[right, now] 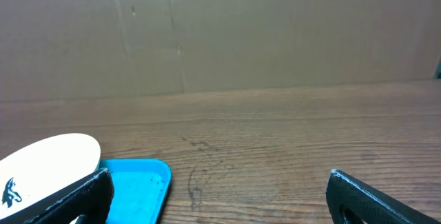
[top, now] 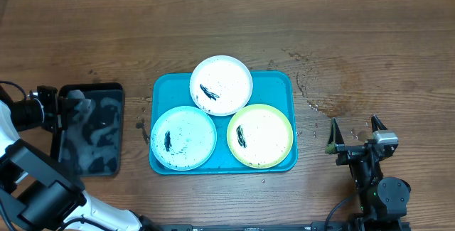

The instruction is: Clean dirty plates on tray and stack at the side

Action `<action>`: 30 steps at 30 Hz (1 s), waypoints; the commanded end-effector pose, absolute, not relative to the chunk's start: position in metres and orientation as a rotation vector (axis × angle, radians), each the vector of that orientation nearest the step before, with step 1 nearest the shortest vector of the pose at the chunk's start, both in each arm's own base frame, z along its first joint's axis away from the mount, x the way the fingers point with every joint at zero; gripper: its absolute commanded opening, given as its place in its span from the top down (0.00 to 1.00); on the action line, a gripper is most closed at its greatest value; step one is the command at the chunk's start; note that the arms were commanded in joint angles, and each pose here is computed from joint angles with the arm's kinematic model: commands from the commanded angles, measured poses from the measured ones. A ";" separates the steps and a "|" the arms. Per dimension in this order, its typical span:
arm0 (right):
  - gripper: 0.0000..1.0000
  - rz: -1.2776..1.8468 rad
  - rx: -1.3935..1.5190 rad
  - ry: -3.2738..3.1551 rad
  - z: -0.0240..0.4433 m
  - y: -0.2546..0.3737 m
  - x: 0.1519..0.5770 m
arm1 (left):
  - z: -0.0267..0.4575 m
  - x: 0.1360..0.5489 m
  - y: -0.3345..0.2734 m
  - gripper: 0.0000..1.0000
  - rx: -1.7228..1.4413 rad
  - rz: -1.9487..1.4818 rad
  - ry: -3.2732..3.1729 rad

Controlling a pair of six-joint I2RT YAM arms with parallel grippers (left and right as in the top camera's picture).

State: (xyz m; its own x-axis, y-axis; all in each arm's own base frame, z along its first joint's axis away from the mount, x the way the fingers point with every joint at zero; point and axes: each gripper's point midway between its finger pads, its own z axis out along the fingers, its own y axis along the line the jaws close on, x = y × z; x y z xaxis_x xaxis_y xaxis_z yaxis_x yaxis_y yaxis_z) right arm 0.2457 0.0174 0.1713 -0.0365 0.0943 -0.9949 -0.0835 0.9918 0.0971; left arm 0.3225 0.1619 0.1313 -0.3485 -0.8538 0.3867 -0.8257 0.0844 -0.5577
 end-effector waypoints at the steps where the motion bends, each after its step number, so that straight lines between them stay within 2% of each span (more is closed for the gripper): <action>1: 0.00 0.132 0.018 1.599 0.169 0.015 0.246 | 0.090 0.310 0.153 0.96 -1.805 -1.129 2.393; 5: 0.00 0.132 0.018 1.599 0.169 0.015 0.246 | 0.083 0.310 0.155 0.96 -1.738 -1.137 2.440; 13: 0.00 0.132 0.018 1.599 0.169 0.015 0.246 | 0.135 0.315 0.164 0.96 -1.618 -1.078 2.465; 15: 0.00 0.132 0.019 1.599 0.169 0.015 0.246 | 0.125 0.309 0.175 0.96 -1.647 -0.926 2.511; 17: 0.00 0.132 0.019 1.599 0.169 0.015 0.246 | 0.100 0.293 0.186 0.96 -1.816 -0.709 2.552; 19: 0.00 0.132 0.019 1.599 0.169 0.015 0.246 | 0.075 0.289 0.180 0.96 -1.833 -0.697 2.571; 22: 0.00 0.132 0.019 1.599 0.169 0.015 0.246 | 0.063 0.286 0.169 0.96 -1.805 -0.769 2.587; 25: 0.00 0.132 0.018 1.599 0.169 0.015 0.246 | 0.077 0.294 0.165 0.96 -1.695 -0.857 2.598; 30: 0.00 0.132 0.019 1.599 0.169 0.015 0.246 | 0.132 0.301 0.171 0.96 -1.582 -0.843 2.633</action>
